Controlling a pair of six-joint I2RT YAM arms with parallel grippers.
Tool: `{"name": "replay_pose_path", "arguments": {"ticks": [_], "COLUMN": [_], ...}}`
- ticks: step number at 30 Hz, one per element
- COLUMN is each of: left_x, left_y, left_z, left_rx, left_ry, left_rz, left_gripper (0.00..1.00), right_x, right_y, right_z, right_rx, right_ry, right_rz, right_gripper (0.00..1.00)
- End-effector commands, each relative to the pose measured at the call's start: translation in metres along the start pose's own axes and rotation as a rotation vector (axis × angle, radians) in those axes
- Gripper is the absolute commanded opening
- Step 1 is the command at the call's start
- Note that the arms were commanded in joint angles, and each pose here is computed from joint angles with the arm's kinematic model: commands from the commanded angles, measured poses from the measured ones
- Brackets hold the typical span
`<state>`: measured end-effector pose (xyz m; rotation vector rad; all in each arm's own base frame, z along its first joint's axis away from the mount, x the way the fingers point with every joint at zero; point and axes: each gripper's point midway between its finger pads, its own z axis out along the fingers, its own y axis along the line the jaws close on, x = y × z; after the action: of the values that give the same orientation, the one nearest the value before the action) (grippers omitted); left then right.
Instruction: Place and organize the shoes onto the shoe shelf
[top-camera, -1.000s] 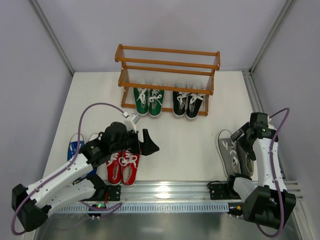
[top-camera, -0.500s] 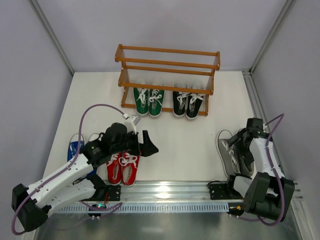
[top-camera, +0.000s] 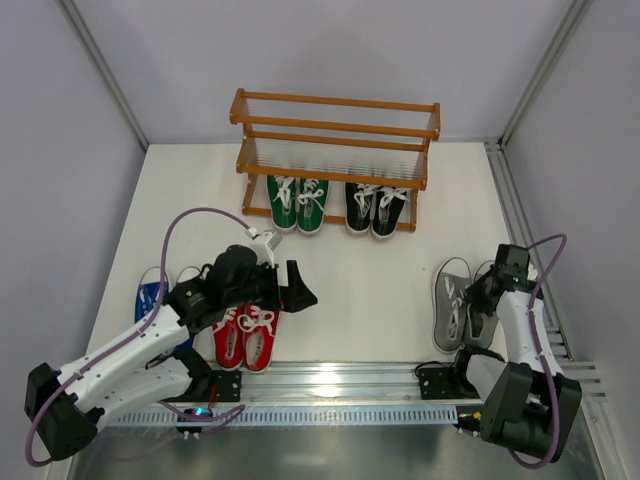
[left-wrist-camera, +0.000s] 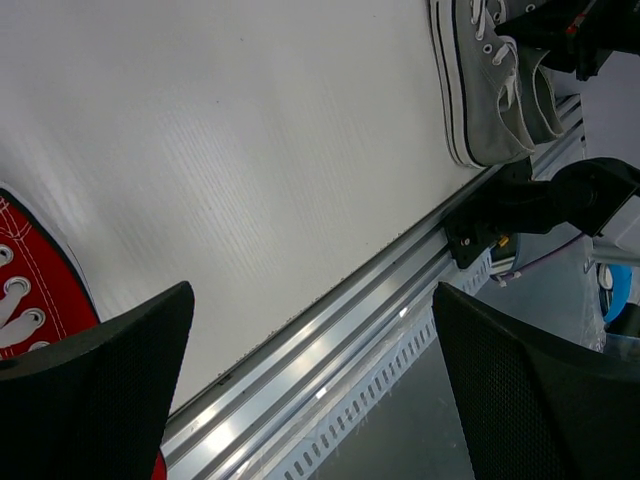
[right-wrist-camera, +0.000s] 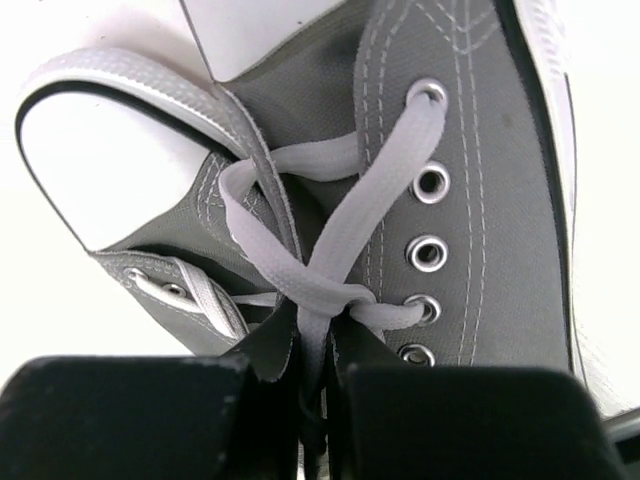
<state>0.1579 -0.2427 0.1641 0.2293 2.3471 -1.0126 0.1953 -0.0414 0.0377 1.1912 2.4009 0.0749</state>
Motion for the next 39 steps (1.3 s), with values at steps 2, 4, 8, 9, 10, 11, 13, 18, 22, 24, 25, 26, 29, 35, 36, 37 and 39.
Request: {"name": "replay_pose_path", "arguments": {"ticks": [2,4,8,9,10,11,13,18,22,24,25,26,29,35,36,37,39], "left_x": [-0.005,-0.007,-0.009,-0.010,-0.011,-0.011,-0.010,-0.009,-0.009,-0.010,-0.010,-0.010,-0.010,-0.008,-0.008,-0.007,-0.007], "left_y": [-0.003,-0.001,0.003,0.004,0.005,0.006,0.007,0.008,0.006,0.006,0.006,0.005,0.005,0.008,0.008,0.010,0.011], "left_z": [0.003,0.003,0.004,0.005,0.006,0.006,0.008,0.010,0.010,0.010,0.010,0.010,0.011,0.009,0.008,0.008,0.006], "left_rx": [0.001,-0.006,-0.031,-0.035,-0.042,-0.043,-0.048,-0.046,-0.041,-0.040,-0.042,-0.038,-0.035,-0.044,-0.043,-0.051,-0.052], "left_ry": [-0.017,-0.022,-0.037,-0.038,-0.042,-0.043,-0.039,-0.032,-0.031,-0.032,-0.032,-0.030,-0.028,-0.034,-0.036,-0.035,-0.038], "left_rz": [-0.003,0.002,0.011,0.011,0.012,0.012,0.011,0.008,0.010,0.012,0.013,0.014,0.016,0.021,0.024,0.022,0.025], "left_gripper": [1.00,1.00,1.00,1.00,1.00,1.00,1.00,1.00,1.00,1.00,1.00,1.00,1.00,1.00,1.00,1.00,1.00], "right_x": [0.030,0.036,0.047,0.051,0.054,0.055,0.061,0.066,0.052,0.041,0.039,0.035,0.036,0.054,0.062,0.064,0.071], "right_y": [0.051,0.062,0.077,0.078,0.080,0.080,0.076,0.065,0.052,0.047,0.047,0.049,0.047,0.053,0.059,0.061,0.071], "right_z": [-0.014,-0.022,-0.034,-0.033,-0.034,-0.033,-0.029,-0.030,-0.046,-0.057,-0.061,-0.065,-0.064,-0.049,-0.050,-0.049,-0.050], "right_rx": [-0.313,-0.394,-0.509,-0.530,-0.548,-0.549,-0.543,-0.483,-0.365,-0.319,-0.314,-0.311,-0.282,-0.222,-0.233,-0.234,-0.254], "right_ry": [0.133,0.160,0.197,0.203,0.217,0.216,0.225,0.211,0.104,0.055,0.046,0.031,0.043,0.133,0.148,0.154,0.165], "right_rz": [0.013,0.022,0.049,0.051,0.053,0.050,0.045,0.006,-0.042,-0.048,-0.056,-0.060,-0.091,-0.195,-0.237,-0.248,-0.282], "right_gripper": [0.04,0.04,0.04,0.04,0.04,0.04,0.04,0.39,0.60,0.61,0.61,0.61,0.61,0.64,0.64,0.65,0.66]}}
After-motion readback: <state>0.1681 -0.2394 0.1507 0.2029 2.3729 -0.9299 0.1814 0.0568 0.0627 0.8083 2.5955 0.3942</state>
